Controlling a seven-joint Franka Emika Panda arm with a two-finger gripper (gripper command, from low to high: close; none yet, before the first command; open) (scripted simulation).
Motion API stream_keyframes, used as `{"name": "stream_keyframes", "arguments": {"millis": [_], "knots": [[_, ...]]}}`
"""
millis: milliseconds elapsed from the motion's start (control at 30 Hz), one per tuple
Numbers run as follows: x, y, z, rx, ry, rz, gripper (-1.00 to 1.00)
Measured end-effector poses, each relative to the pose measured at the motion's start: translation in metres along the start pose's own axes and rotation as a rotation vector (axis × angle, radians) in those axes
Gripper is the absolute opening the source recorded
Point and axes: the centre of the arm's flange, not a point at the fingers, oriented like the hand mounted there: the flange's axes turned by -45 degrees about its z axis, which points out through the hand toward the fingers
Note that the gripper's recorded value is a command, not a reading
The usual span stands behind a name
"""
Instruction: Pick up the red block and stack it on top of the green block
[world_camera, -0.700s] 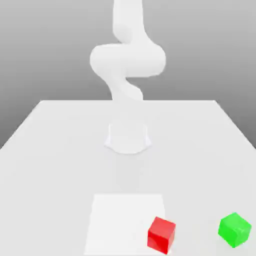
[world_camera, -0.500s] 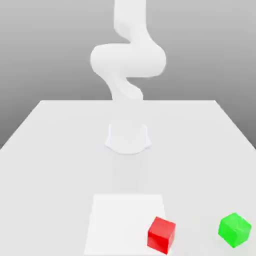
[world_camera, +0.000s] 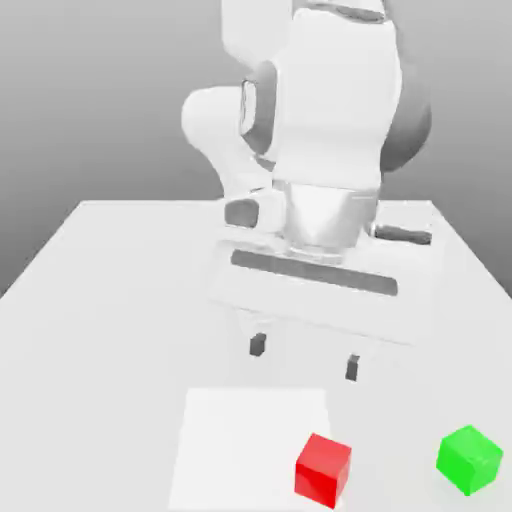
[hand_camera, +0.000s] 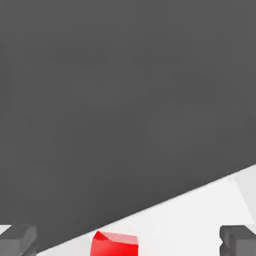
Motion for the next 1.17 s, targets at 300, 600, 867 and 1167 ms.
{"name": "stream_keyframes", "arguments": {"millis": [300,600,867,1167], "knots": [[-0.042,-0.008,0.127,0.001,-0.134,0.077,0.0],[-0.041,-0.008,0.124,0.002,-0.133,0.078,-1.0],[-0.081,-0.098,0.046,0.013,-0.135,-0.099,-1.0],[-0.135,-0.163,0.078,0.023,-0.133,-0.231,1.0]]}}
